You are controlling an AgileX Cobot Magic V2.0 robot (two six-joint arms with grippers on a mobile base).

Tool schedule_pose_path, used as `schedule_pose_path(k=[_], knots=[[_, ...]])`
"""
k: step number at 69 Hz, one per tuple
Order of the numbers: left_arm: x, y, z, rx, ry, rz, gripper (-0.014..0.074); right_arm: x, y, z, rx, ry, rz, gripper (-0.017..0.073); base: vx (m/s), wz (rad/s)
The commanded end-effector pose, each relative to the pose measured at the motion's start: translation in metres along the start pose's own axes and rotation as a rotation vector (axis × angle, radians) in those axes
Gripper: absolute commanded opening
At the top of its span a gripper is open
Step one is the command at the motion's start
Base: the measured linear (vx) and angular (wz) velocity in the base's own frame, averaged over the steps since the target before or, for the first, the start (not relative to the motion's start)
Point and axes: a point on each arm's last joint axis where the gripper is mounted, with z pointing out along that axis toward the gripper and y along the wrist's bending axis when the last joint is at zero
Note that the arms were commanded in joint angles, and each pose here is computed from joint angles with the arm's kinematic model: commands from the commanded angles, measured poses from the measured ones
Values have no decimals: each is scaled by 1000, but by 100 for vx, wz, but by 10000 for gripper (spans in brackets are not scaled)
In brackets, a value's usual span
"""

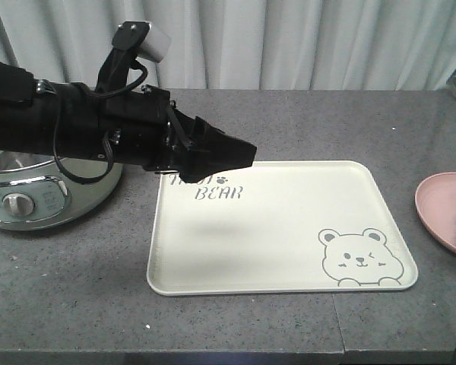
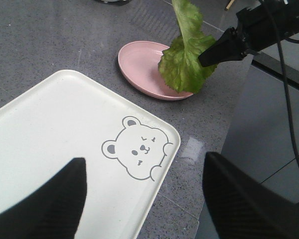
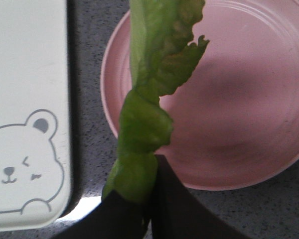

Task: Transfer vegetables to tray and serve
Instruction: 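Release the leaf from the left gripper and carry it onto the pink plate, then open the right gripper to set the leaf on the pink plate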

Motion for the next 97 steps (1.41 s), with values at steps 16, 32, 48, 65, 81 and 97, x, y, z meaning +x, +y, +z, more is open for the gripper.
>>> schedule_pose_path(k=[16,32,48,65,81,97], knots=[[-16,-13,-13,16,-86,0,487,-20,-15,20,8,-90,44,-6,0,0],[-16,-13,-13,16,-86,0,487,-29,-13,32,-62,-161,28,-2,0,0],[-16,-13,-13,16,-86,0,487,-29,-21,49,-41,-127,53,68,0,0],[-16,-13,-13,16,-86,0,487,-23,-32,51,77,-64,61,284,0,0],[-16,-13,-13,16,-86,0,487,-20,-32,51,77,-28,63,372,0,0],[-16,-13,-13,16,-86,0,487,-17,-31,46,92,-4,36,372,0,0]])
